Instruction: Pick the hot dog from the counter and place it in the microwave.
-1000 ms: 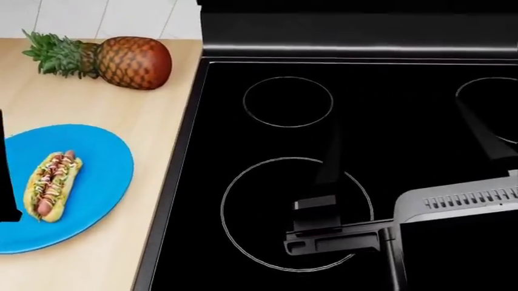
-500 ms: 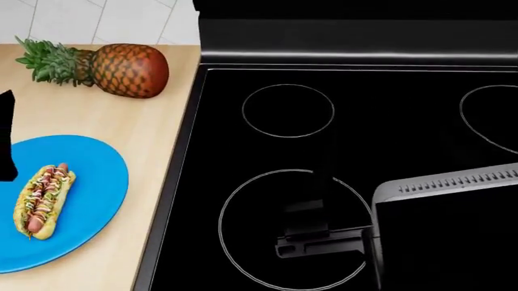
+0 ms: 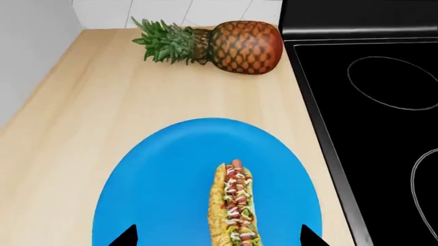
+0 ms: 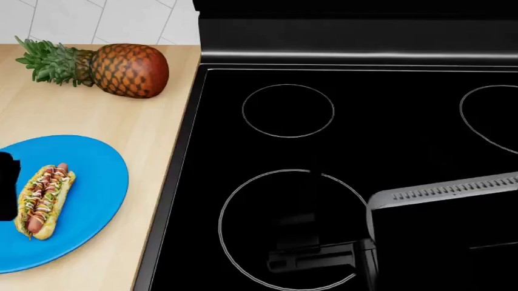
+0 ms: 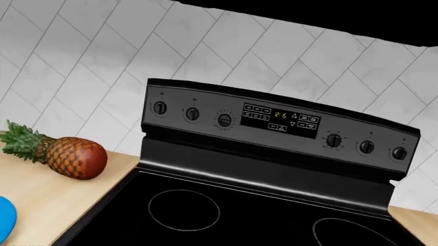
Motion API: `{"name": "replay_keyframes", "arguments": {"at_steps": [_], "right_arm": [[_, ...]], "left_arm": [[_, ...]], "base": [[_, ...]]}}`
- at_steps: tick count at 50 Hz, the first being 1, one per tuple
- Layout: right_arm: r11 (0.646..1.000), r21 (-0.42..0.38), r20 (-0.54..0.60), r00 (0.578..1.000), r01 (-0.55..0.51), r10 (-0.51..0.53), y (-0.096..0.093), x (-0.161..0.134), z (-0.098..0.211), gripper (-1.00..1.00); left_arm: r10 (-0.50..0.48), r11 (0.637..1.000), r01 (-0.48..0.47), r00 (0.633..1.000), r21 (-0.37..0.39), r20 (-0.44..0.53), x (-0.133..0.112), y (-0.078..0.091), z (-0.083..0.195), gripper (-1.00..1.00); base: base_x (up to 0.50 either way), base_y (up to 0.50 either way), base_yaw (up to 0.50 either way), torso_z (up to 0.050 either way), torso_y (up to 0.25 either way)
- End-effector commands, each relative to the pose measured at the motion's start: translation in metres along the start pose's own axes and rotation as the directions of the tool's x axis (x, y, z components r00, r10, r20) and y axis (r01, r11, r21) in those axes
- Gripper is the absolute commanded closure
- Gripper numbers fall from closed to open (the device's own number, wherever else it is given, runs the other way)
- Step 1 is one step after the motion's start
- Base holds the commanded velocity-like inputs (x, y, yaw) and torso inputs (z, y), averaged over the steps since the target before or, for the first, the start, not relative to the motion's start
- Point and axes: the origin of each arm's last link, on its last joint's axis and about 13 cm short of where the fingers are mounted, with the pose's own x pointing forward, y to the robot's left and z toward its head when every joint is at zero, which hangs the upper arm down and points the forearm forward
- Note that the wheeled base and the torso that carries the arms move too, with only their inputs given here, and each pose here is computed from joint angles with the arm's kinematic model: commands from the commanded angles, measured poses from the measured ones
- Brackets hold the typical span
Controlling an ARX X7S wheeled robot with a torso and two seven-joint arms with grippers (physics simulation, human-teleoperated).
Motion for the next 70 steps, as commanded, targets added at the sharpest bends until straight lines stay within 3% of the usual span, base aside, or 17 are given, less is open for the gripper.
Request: {"name": "replay_keyframes", "arguments": {"at_steps": [1,23,34,70], "right_arm": [[1.000,0.007,-0.011,1.000,0.000,0.000,0.000,-0.004,-0.001,-1.00],[1.000,0.018,-0.027,1.000,0.010,-0.010,0.001,-0.012,-0.002,-1.00],[1.000,0.020,-0.029,0.999,0.016,-0.015,-0.001,-0.015,0.001,-1.00],[0.999,0.027,-0.038,0.999,0.028,-0.027,-0.002,-0.023,0.003,-1.00]], "left_arm": [[-0.021,1.000,0.021,0.991,0.000,-0.129,0.006,0.000,-0.003,-1.00],[-0.034,0.999,0.037,0.984,0.013,-0.173,0.035,-0.006,0.006,-1.00],[-0.030,0.999,0.026,0.980,-0.022,-0.196,0.053,-0.008,0.002,-1.00],[-0.029,0.999,0.022,0.967,-0.027,-0.253,0.079,-0.014,-0.019,-1.00]], "base": [[0.00,0.00,0.00,0.000,0.000],[0.00,0.00,0.00,0.000,0.000],[0.00,0.00,0.00,0.000,0.000],[0.00,0.00,0.00,0.000,0.000]]}}
